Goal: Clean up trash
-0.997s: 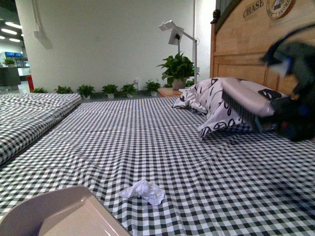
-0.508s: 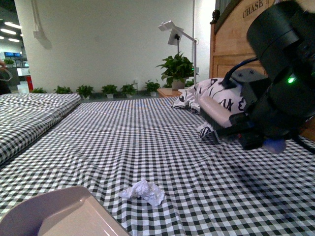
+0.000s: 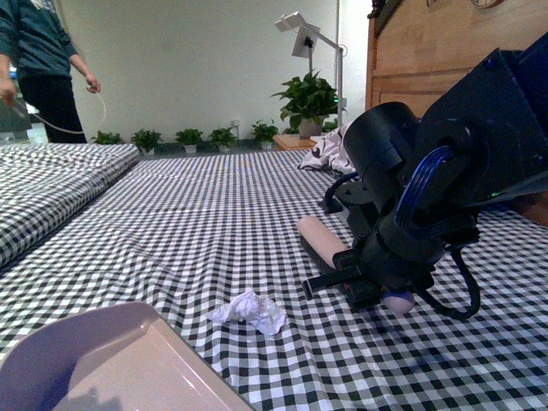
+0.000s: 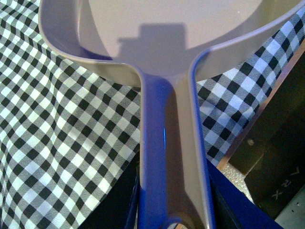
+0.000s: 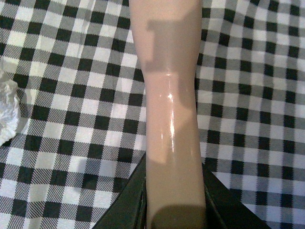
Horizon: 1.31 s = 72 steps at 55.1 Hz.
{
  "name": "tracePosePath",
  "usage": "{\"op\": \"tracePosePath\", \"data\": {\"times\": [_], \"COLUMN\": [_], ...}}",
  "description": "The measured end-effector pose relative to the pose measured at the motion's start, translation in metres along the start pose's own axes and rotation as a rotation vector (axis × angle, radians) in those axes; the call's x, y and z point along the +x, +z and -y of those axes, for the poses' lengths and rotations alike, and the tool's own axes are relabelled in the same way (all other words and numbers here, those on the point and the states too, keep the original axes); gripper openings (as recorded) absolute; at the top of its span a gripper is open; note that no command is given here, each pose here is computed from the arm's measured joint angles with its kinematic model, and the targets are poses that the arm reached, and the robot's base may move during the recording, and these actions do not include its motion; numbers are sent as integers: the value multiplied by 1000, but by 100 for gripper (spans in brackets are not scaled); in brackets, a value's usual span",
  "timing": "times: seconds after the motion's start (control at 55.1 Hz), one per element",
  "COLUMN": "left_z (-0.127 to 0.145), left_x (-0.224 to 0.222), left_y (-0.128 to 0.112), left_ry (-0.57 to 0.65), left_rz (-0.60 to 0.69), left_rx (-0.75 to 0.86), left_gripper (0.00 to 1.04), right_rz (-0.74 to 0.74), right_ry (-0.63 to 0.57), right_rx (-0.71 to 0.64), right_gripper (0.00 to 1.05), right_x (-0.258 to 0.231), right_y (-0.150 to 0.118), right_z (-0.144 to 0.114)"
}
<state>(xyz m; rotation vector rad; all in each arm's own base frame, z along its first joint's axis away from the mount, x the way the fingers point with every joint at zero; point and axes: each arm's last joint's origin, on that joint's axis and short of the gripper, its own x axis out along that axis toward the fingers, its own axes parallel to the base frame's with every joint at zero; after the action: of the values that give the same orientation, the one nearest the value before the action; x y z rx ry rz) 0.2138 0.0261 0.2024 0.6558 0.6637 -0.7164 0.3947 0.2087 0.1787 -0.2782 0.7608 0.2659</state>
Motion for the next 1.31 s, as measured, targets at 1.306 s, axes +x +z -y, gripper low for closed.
{"op": "tracePosePath", "data": {"times": [1.306], "left_z": [0], "left_x": [0], "left_y": [0], "left_ry": [0], "left_rz": [4], "left_rx": [-4], "left_gripper": [28], "right_rz": [171], "right_ry": [436], "right_rx": [83], "right_gripper": [19], "right_x": [-106], "right_y": [-10], "right_z": [52]}}
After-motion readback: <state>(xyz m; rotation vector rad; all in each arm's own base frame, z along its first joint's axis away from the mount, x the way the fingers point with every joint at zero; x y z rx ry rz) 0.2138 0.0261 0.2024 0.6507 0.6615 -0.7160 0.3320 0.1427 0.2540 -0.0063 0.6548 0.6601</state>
